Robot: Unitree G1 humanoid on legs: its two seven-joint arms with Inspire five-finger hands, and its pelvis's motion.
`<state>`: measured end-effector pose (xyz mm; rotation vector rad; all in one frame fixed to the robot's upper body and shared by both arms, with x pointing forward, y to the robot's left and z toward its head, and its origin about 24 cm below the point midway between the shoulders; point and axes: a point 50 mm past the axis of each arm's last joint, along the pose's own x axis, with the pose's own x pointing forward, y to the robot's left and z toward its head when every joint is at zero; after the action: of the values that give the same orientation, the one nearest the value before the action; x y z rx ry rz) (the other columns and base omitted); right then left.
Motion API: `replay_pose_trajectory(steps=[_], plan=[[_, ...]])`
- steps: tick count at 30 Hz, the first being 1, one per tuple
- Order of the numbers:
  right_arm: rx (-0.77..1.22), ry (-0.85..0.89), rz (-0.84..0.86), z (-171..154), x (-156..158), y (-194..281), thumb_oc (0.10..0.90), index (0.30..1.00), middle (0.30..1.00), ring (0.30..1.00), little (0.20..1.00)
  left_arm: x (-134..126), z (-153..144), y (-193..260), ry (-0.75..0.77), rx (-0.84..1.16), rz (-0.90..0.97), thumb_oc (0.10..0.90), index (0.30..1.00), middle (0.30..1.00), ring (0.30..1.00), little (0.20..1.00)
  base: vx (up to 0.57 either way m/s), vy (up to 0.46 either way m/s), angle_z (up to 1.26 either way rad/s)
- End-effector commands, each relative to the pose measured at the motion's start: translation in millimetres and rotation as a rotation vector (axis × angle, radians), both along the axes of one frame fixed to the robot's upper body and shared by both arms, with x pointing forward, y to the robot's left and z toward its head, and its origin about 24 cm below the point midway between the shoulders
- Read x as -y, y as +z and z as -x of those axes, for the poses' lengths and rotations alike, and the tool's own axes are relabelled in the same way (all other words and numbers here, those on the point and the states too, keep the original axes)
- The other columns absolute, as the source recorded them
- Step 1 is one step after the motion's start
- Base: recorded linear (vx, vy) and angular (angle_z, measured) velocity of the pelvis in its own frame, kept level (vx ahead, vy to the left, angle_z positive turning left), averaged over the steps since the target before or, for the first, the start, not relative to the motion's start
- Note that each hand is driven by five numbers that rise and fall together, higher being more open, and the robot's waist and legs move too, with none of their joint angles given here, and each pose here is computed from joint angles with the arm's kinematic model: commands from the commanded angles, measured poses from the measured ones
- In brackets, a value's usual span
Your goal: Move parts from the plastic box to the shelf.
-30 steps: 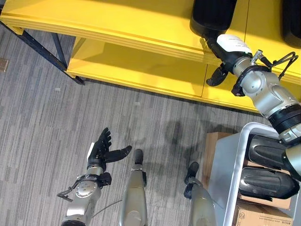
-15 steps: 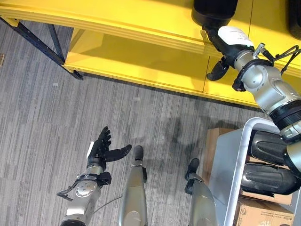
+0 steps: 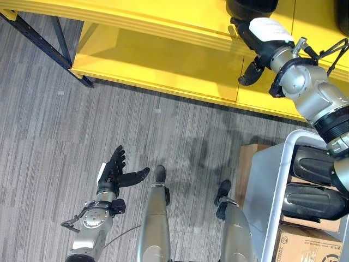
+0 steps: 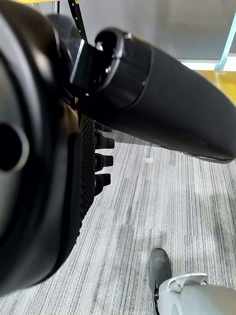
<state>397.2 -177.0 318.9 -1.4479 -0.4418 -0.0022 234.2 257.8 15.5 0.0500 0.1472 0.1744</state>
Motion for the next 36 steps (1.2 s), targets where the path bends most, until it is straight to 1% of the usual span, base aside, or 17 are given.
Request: replay_pose_trajectory(steps=[1,14,36], plan=[[0.226,0.002,0.009,20.0,3.8,64.9,0.900,1.000,1.000,1.000,1.000,-2.6,-0.2,23.8,-0.019,0.137,-0.016,0.900,1.000,1.000,1.000,1.000,0.00,0.000,0.00],[0.233,-0.069,-0.003,19.9,19.4,77.3,0.900,1.000,1.000,1.000,1.000,-5.9,2.3,24.0,-0.024,0.131,-0.020,0.900,1.000,1.000,1.000,1.000,0.01,-0.007,0.00],[0.209,-0.083,-0.040,18.7,28.7,72.9,0.900,1.000,1.000,1.000,1.000,-7.1,3.2,21.8,-0.029,0.117,-0.025,0.900,1.000,1.000,1.000,1.000,0.00,-0.008,0.00]])
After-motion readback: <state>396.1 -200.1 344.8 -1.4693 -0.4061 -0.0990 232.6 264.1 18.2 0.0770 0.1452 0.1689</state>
